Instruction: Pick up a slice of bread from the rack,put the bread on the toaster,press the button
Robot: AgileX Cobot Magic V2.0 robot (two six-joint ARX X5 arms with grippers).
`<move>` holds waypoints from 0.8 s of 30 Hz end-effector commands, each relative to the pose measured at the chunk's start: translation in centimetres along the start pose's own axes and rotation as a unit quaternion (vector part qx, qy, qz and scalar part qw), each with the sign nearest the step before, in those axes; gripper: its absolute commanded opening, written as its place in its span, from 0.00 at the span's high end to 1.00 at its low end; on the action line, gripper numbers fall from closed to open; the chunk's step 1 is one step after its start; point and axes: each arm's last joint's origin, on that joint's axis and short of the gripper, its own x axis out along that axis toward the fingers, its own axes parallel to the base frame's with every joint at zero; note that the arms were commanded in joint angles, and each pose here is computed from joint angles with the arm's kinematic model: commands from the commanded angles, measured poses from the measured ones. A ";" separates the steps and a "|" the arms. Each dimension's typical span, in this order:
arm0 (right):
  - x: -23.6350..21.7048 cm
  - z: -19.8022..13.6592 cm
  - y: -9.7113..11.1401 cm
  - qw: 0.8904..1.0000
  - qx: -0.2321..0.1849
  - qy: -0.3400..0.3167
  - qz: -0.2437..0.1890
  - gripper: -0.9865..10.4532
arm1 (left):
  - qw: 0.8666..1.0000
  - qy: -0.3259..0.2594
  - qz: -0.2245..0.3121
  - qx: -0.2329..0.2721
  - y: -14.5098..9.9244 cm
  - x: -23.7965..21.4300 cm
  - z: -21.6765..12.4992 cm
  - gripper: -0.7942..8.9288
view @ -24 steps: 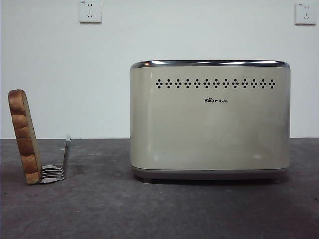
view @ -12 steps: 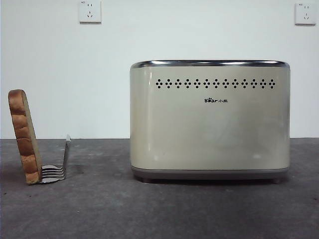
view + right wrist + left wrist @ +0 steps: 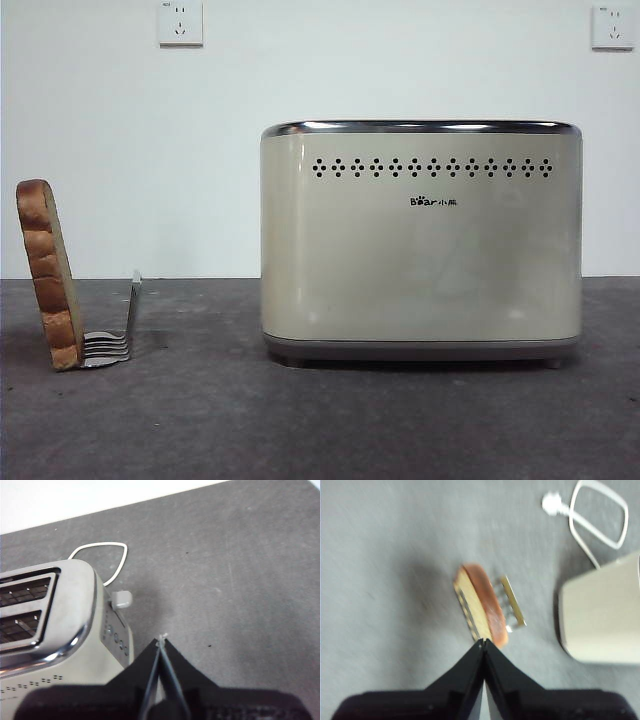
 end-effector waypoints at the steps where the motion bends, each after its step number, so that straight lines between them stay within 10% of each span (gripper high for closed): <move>1: 0.0 0.8 0.2 1.000 -0.005 -0.003 0.005 0.91 | 0.998 0.046 -0.024 -0.029 -0.1 1.8 0.9 0.85; 14: 0.5 1.8 0.5 1.000 -0.018 0.005 0.009 0.91 | 0.988 0.097 0.014 -0.119 0.2 7.3 2.7 0.38; 24: 0.8 1.7 0.5 0.999 -0.017 0.021 0.024 0.91 | 0.986 0.113 0.055 -0.113 -0.8 9.7 2.5 0.37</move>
